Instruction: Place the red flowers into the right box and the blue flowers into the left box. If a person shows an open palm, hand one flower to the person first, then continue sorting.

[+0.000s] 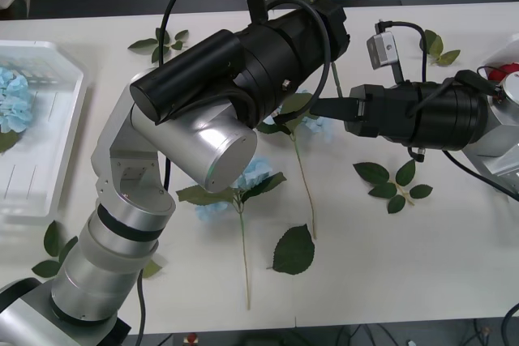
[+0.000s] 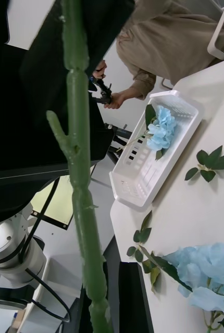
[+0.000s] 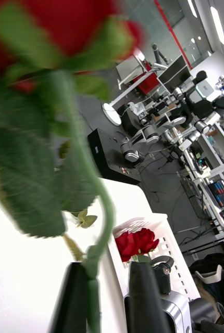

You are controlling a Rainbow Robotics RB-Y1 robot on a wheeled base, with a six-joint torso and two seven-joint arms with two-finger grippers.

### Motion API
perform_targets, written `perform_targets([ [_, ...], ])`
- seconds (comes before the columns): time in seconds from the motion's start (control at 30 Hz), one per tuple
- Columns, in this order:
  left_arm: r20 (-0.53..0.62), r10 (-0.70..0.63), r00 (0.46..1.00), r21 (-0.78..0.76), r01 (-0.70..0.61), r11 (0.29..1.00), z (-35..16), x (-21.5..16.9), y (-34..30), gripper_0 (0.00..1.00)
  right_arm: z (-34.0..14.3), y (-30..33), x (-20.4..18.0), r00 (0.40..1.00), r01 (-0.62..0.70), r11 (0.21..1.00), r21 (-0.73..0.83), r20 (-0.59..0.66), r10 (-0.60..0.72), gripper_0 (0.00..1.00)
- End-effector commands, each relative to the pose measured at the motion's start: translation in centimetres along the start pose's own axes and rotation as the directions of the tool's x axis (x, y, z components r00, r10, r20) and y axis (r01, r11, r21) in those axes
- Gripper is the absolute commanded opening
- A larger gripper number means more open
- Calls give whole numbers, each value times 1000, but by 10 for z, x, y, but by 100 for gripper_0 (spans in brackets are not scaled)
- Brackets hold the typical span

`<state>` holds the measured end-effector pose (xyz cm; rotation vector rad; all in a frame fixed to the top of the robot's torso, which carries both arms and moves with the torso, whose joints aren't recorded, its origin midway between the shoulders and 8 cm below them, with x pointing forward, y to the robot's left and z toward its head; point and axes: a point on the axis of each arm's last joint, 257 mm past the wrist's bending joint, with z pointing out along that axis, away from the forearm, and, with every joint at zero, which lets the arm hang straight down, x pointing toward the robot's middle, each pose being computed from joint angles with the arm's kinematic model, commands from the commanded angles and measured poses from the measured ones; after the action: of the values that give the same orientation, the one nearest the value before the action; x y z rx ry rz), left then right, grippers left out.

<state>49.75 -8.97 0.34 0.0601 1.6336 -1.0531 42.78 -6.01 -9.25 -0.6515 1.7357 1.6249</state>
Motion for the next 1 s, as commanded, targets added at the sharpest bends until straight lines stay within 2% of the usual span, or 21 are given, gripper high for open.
perform_targets([
  [0.03,30,15,999,82,-18,996,4,-10,-44,100,19,21,-12,999,36,998,-46,-9,-37,5],
  [0.4,30,15,999,82,-18,996,4,-10,-44,100,14,19,-12,999,41,999,-32,-16,-42,5],
  [0.63,30,15,999,82,-18,996,4,-10,-44,100,-8,-4,-8,996,66,995,73,-71,-61,5],
  [0.77,37,13,999,65,-16,998,3,-13,-34,100,-35,-29,-5,992,63,981,185,-120,-41,4],
  [0.87,75,30,997,52,-34,998,-2,-34,-26,100,-71,-52,-5,987,63,951,304,-158,-14,3],
  [1.0,58,41,997,15,-42,999,-15,-49,-17,100,-138,-84,-15,984,64,878,473,-175,23,1],
])
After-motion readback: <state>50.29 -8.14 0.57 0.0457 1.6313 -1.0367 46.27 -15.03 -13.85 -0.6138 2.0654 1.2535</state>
